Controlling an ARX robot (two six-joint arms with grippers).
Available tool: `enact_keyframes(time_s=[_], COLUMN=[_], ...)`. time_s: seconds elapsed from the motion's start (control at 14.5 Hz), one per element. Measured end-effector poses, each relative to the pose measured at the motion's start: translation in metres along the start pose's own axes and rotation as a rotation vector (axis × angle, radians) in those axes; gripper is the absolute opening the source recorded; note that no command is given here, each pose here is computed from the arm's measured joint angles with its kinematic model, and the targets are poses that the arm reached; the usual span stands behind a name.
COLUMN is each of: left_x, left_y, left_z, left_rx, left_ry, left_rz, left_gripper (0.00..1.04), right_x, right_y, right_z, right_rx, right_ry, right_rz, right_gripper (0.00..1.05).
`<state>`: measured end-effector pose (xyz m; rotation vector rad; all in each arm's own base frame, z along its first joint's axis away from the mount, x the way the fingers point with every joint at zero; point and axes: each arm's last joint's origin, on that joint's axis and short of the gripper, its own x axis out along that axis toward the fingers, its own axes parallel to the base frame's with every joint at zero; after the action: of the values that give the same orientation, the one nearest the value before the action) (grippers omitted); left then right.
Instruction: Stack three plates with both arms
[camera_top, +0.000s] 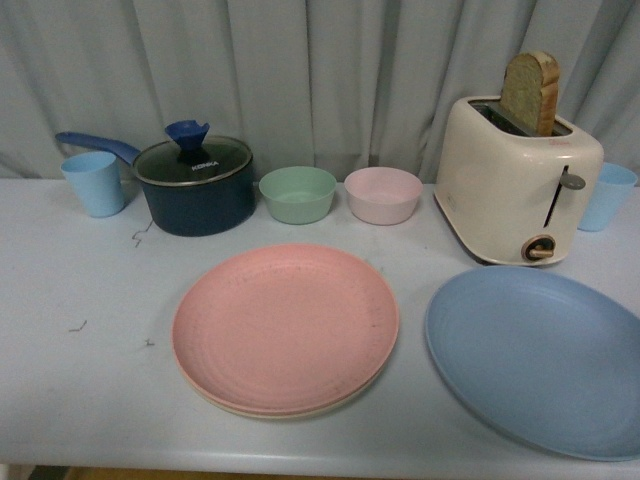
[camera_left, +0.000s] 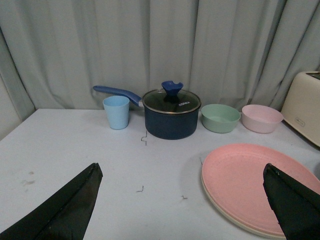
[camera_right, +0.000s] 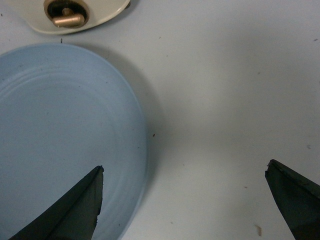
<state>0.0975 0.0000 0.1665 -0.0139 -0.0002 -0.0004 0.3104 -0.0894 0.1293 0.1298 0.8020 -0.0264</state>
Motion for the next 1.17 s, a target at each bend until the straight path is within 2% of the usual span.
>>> enact_keyframes(time_s=[0.41, 0.62, 0.69, 1.03, 1.17], left_x=[0.0, 0.0, 0.0, 0.0, 0.0], left_y=[0.0, 0.0, 0.0, 0.0, 0.0], left_z=[0.0, 0.0, 0.0, 0.0, 0.0], left_rx=[0.0, 0.0, 0.0, 0.0, 0.0], left_ry=[0.0, 0.0, 0.0, 0.0, 0.0], left_rz=[0.0, 0.0, 0.0, 0.0, 0.0], left_gripper=[0.98, 0.98, 0.98, 0.98, 0.98], right_x=[0.062, 0.079, 0.083, 0.094, 0.088], right_y=[0.031, 0.037, 0.036, 0.036, 0.034], right_z=[-0.01, -0.018, -0.018, -0.019, -0.018], right_rx=[-0.069, -0.083, -0.082, -0.085, -0.06], right_ry=[0.071, 0.095, 0.1, 0.111, 0.091], right_rz=[-0.009, -0.04, -0.053, -0.068, -0.049], right_gripper=[0.98, 0.98, 0.94, 0.32, 0.12])
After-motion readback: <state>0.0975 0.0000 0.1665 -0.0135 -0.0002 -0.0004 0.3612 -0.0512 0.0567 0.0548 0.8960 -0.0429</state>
